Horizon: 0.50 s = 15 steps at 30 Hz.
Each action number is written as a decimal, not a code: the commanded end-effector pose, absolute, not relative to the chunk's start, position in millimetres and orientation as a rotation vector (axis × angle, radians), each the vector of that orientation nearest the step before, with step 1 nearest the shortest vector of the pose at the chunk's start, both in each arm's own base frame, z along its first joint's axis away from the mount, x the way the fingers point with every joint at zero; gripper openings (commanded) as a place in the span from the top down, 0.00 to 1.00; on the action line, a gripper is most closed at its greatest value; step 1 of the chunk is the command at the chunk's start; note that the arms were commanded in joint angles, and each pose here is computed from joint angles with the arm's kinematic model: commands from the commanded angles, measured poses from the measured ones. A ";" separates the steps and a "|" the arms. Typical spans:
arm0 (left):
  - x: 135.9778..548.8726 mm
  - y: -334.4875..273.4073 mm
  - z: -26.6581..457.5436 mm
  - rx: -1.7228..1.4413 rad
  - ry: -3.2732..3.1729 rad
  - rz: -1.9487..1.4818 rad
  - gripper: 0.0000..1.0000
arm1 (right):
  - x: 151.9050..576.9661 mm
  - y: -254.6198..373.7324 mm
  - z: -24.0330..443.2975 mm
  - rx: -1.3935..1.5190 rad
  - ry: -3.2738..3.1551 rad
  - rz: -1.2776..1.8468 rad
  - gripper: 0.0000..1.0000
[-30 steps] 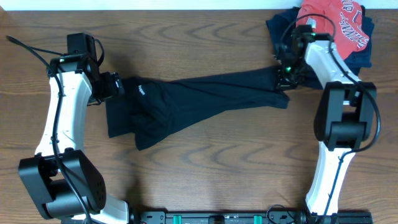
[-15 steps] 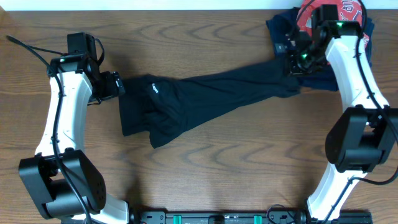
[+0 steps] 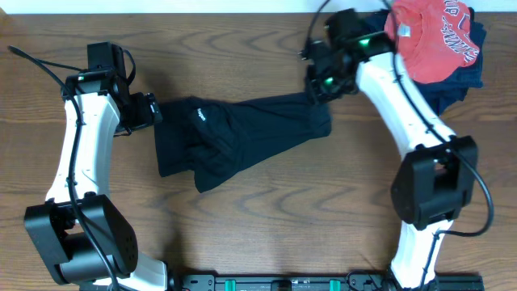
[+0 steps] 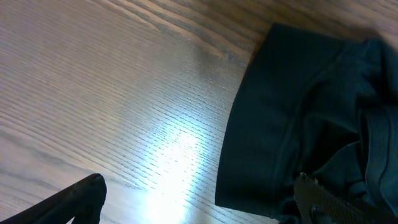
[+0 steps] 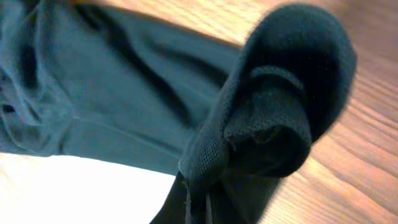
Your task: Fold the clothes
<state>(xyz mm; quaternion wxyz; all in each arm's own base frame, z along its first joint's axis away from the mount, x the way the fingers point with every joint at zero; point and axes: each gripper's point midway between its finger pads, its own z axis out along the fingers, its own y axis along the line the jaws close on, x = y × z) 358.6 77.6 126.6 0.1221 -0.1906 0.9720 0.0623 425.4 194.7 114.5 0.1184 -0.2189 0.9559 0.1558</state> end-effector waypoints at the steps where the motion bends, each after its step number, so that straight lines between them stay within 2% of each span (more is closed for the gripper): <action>1: 363.3 82.0 136.4 -0.559 2.804 0.196 0.02 | 416.2 221.7 93.2 -0.673 2.839 0.492 0.99; 7: 363.3 82.0 136.4 -0.559 2.804 0.196 0.02 | 404.4 259.8 72.0 -0.771 2.835 0.516 0.99; 15: 363.5 82.0 136.1 -0.559 2.805 0.195 0.02 | 399.5 292.1 72.3 -0.816 2.779 0.558 0.99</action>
